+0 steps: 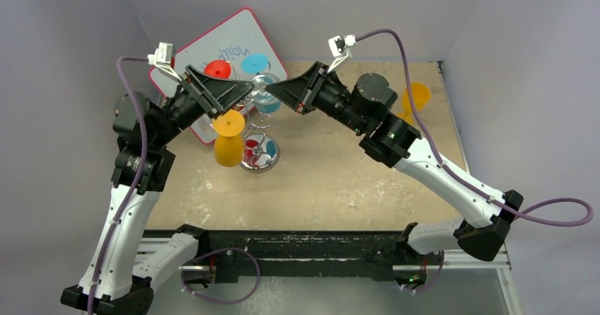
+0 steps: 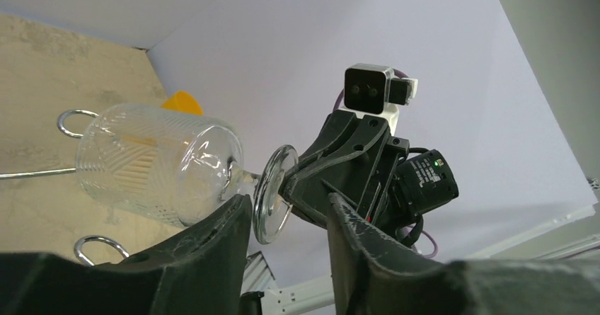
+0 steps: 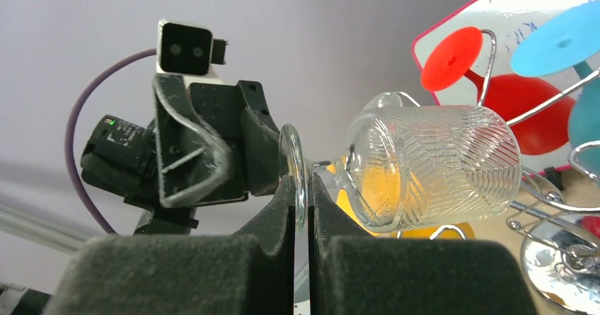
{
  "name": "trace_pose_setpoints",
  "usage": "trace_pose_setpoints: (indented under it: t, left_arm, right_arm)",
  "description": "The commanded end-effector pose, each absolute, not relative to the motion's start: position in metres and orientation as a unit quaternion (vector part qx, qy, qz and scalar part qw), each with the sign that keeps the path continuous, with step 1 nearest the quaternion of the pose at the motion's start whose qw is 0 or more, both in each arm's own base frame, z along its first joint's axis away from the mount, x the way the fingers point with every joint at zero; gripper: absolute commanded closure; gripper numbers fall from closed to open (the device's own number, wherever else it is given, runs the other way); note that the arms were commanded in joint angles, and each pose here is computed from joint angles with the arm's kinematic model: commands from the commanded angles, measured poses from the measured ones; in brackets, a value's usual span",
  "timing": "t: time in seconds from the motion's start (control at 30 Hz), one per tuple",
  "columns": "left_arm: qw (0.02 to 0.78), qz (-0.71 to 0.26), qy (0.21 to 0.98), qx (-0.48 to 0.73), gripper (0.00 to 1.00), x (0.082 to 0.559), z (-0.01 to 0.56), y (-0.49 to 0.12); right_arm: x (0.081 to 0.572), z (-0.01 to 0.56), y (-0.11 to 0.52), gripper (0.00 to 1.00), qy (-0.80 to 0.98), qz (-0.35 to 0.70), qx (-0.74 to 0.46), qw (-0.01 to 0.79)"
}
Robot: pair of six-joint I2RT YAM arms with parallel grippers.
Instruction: Place the wine glass upside down on the wine glass rack
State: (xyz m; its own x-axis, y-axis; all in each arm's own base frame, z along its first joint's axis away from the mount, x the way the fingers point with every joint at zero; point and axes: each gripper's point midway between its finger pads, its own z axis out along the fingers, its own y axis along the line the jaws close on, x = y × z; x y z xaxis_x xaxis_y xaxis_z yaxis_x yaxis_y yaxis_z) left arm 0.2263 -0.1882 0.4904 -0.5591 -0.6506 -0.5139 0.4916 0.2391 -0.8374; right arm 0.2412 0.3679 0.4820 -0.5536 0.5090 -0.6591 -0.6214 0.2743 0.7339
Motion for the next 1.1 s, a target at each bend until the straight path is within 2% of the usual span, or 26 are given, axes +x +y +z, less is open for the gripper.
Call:
trace_pose_setpoints:
  t: [0.0, 0.17, 0.4, 0.57, 0.73, 1.07]
  left_arm:
    - [0.505, -0.6, 0.619, -0.048, 0.53, 0.222, 0.504, -0.182]
    - [0.518, -0.559, 0.645, -0.051, 0.46, 0.228, 0.492, -0.176]
    - [0.57, -0.467, 0.673, -0.063, 0.45, 0.234, 0.482, -0.15]
    - [0.596, -0.394, 0.693, -0.095, 0.34, 0.237, 0.471, -0.125]
    - [0.615, -0.319, 0.711, -0.123, 0.35, 0.237, 0.46, -0.097]
    - [0.649, -0.255, 0.705, -0.126, 0.34, 0.221, 0.458, -0.07]
  right_arm:
    - [0.231, 0.528, 0.34, 1.0, 0.588, 0.625, -0.018, 0.514]
    - [0.231, 0.523, 0.334, 1.0, 0.594, 0.621, -0.006, 0.512]
    - [0.232, 0.51, 0.334, 1.0, 0.606, 0.621, 0.009, 0.498]
    - [0.232, 0.499, 0.335, 1.0, 0.614, 0.621, 0.015, 0.487]
    - [0.236, 0.487, 0.335, 1.0, 0.624, 0.616, 0.029, 0.48]
    - [0.241, 0.479, 0.34, 1.0, 0.63, 0.616, 0.041, 0.471]
